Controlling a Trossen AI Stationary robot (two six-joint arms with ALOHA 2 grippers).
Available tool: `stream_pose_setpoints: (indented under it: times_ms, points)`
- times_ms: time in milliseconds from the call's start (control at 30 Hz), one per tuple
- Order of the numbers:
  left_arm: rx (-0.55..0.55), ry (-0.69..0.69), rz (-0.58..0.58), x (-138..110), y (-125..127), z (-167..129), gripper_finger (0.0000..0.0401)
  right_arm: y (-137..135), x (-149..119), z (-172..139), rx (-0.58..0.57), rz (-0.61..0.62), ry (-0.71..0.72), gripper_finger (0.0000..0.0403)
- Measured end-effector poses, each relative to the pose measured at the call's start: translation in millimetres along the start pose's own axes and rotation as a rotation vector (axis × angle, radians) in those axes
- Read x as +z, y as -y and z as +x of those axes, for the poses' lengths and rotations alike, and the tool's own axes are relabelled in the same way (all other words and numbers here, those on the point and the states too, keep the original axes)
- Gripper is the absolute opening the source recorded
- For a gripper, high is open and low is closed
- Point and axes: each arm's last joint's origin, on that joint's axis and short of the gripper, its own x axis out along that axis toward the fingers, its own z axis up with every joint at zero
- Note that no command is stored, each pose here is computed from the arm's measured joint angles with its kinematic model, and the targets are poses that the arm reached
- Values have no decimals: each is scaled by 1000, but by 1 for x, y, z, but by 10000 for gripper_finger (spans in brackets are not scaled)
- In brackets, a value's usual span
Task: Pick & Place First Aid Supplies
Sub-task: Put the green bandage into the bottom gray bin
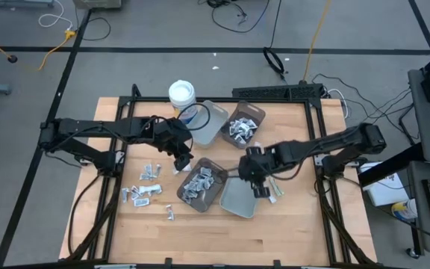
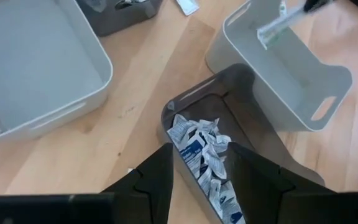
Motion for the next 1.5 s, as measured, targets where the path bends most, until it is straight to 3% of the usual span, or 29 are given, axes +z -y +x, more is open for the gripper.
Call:
stream_pose_setpoints:
  times_ms: [167, 433, 733, 900, 1067, 1267, 1500]
  points:
    - [-11, -6, -54, 0, 0, 0, 154, -14, -7, 18, 9, -4, 42, 0]
    - [-42, -34, -48, -2, 1, 0, 154, -23, -11, 29, -36, -21, 96, 6]
    - [-30, -66, -70, -5, 0, 0, 154, -26, -10, 28, 69, -18, 95, 117]
    - [-64, -106, -65, -7, 0, 0, 154, -26, -7, 28, 68, -18, 120, 181]
    - [-50, -165, -10, -13, -1, -1, 154, -26, -7, 28, 69, -18, 123, 217]
    - [11, -247, 89, -22, -6, -3, 154, -26, -6, 28, 69, -15, 135, 221]
    - [113, -249, 175, -27, -11, 1, 154, -26, -4, 28, 72, -14, 161, 216]
